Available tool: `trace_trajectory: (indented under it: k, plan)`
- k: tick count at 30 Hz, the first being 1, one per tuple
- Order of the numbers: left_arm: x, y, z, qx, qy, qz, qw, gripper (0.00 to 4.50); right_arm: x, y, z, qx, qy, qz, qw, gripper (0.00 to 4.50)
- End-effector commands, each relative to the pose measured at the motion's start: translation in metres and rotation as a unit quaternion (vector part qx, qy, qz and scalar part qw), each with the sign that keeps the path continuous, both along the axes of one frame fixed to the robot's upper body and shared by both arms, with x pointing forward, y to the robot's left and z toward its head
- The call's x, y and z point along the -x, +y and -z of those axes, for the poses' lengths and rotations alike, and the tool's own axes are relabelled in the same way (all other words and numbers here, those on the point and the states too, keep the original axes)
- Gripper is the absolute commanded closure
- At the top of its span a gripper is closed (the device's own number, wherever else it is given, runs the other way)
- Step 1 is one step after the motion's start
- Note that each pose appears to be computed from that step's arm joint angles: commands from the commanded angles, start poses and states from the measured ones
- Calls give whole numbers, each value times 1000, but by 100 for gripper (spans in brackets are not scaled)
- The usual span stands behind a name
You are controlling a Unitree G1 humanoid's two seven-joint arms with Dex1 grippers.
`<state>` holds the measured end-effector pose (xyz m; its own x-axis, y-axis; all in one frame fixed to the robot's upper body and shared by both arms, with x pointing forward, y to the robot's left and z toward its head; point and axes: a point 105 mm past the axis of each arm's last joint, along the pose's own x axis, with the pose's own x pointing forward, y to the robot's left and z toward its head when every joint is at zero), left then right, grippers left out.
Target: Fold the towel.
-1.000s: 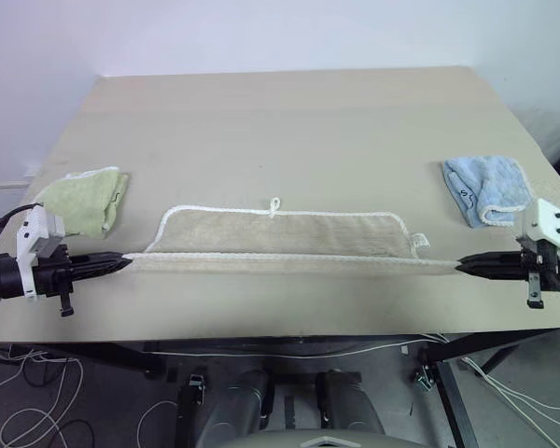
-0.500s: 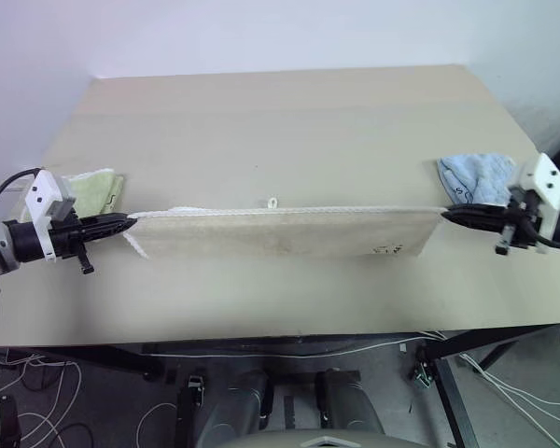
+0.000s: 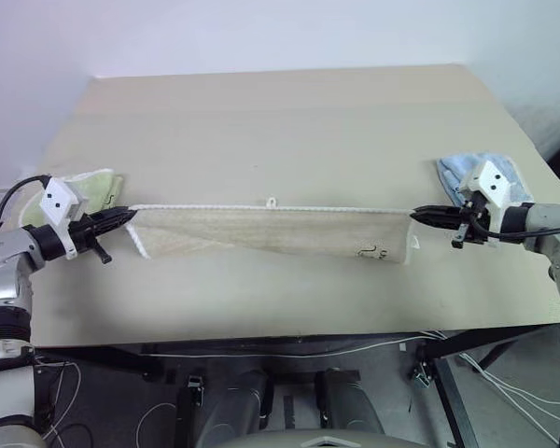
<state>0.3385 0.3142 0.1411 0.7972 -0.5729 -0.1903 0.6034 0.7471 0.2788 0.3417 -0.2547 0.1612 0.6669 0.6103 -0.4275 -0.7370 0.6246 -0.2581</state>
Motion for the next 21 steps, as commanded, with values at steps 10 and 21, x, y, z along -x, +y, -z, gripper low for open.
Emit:
trace_trajectory:
  k: [10,21]
  plan:
    - [41,14,-14,7,29,58,998,447,36,-28,-34,-8,-2,-18,1000,450]
    - [91,3,-10,-8,154,130,979,447,84,-56,-43,9,32,-1,999,450]
